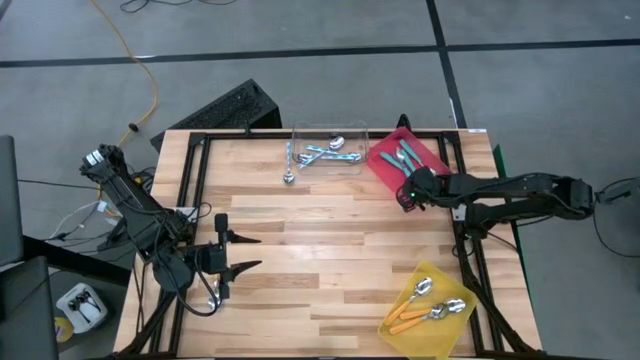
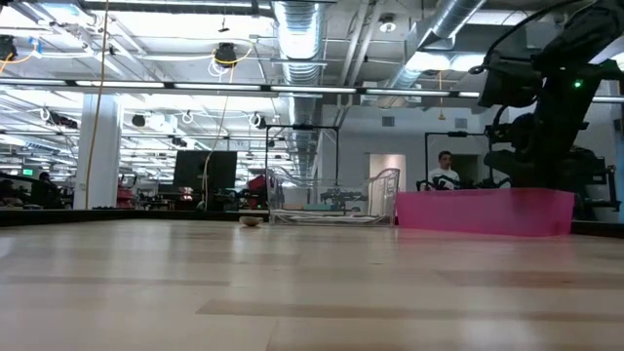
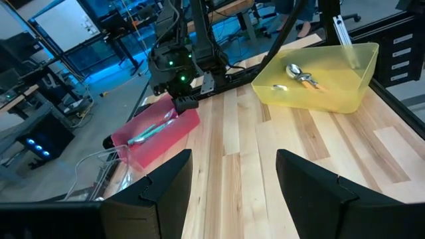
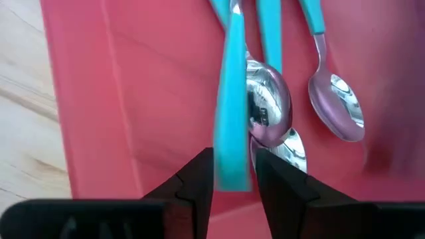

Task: Sort silverware by color (type)
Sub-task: Put the blue spoon into the red bin, then put the orange spoon into the yellow bin

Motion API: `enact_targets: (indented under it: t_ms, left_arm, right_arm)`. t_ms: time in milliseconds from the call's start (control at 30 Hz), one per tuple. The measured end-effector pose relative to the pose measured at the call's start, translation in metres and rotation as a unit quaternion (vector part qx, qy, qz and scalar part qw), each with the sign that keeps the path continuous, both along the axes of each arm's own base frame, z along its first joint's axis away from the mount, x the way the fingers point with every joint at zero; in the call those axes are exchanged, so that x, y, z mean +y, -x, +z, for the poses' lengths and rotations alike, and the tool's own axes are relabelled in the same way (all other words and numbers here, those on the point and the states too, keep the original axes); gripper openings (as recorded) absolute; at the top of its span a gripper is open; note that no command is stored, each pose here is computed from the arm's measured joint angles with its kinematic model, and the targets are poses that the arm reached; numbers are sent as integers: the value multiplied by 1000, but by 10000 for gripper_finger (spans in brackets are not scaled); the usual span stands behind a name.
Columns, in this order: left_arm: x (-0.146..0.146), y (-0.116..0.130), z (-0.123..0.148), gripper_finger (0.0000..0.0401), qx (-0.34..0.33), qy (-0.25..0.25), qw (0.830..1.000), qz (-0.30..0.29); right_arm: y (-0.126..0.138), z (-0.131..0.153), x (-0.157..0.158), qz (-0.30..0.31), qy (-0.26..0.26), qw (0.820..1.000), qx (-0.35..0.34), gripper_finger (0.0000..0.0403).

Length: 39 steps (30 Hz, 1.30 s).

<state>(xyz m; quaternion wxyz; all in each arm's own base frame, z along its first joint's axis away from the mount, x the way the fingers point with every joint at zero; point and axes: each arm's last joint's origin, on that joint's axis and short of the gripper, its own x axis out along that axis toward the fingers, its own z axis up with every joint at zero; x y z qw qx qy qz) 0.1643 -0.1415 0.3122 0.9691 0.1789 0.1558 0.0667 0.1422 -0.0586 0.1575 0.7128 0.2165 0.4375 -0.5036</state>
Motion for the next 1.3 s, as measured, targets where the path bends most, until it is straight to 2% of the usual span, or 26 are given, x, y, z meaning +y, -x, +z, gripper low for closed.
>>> enact_targets:
  t_ms: [333,633,867,1100,1300]
  left_arm:
    - [0,0,0,203,-1,8,1000,3]
    - [5,-3,-2,203,7,2,1000,15]
    - [8,-5,-4,203,19,27,999,16]
    - [8,-5,-4,203,19,32,999,11]
    - [7,-6,-2,203,10,46,999,5]
  right_arm:
    - [-10,15,-2,25,12,999,-36,212]
    - [-22,44,-6,46,26,997,-60,210]
    - [-32,72,-1,84,42,992,-84,207]
    - [-34,114,16,153,80,972,-158,207]
    - [-14,147,32,190,109,947,-234,207]
